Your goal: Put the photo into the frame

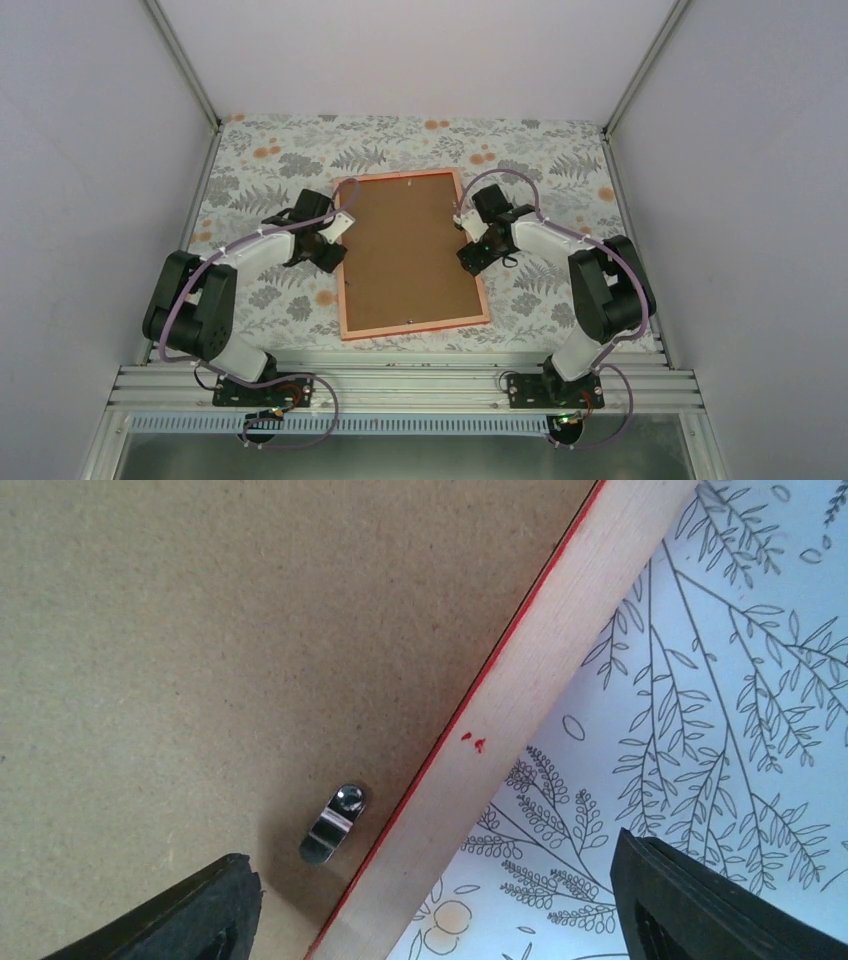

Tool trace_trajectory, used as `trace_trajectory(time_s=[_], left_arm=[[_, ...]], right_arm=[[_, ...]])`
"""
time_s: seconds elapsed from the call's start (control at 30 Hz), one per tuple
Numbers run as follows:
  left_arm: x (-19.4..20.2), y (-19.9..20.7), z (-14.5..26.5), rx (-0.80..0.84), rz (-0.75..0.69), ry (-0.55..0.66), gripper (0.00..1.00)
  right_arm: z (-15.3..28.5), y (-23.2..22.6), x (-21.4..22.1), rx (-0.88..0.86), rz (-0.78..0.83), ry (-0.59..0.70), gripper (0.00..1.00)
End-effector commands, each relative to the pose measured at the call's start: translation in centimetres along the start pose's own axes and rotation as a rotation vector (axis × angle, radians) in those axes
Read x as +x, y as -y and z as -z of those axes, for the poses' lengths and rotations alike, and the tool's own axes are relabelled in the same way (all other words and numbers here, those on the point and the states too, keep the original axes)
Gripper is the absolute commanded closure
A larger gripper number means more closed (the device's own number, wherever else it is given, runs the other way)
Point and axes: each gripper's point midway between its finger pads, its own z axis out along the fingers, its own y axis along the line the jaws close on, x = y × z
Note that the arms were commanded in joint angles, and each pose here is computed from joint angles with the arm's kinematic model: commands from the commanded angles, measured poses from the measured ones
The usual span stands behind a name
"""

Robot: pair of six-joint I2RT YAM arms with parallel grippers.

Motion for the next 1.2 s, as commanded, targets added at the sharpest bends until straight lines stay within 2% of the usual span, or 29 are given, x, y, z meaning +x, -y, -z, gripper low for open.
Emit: trace_trajectory(time_s=[0.0, 0.33, 0.53, 0.7, 0.83, 1.17], left_arm=[[0.3, -0.4, -0.5, -0.001, 0.033, -0.04, 0.4], [1.1, 0.2, -2.4, 0.059, 0.047, -0.106, 0.39], [1.4, 1.0, -2.4, 0.093, 0.021, -0.112, 0.4], [2.9, 0.4, -3.0, 0.053, -0.044, -0.152, 0.56], [3.5, 0.0, -3.3, 0.031, -0.095, -0.16, 0.63], [3.5, 0.0, -3.6, 0.034, -0.141, -0.156, 0.68]], right_arm=[[-0.6, 0.1, -0.4, 0.027, -0.017, 0.009, 0.14], [-1.8, 0.9, 0.6, 0.084, 0.03, -0.018, 0.18], [-1.6, 1.0, 0.7, 0.089, 0.062, -0.019, 0.25], [-1.9, 1.4, 1.7, 0.12, 0.147, -0.047, 0.29], [-1.5, 2.3, 1.9, 0.172, 0.233, -0.048, 0.36], [-0.9, 2.7, 0.5, 0.198, 0.272, -0.027, 0.52]])
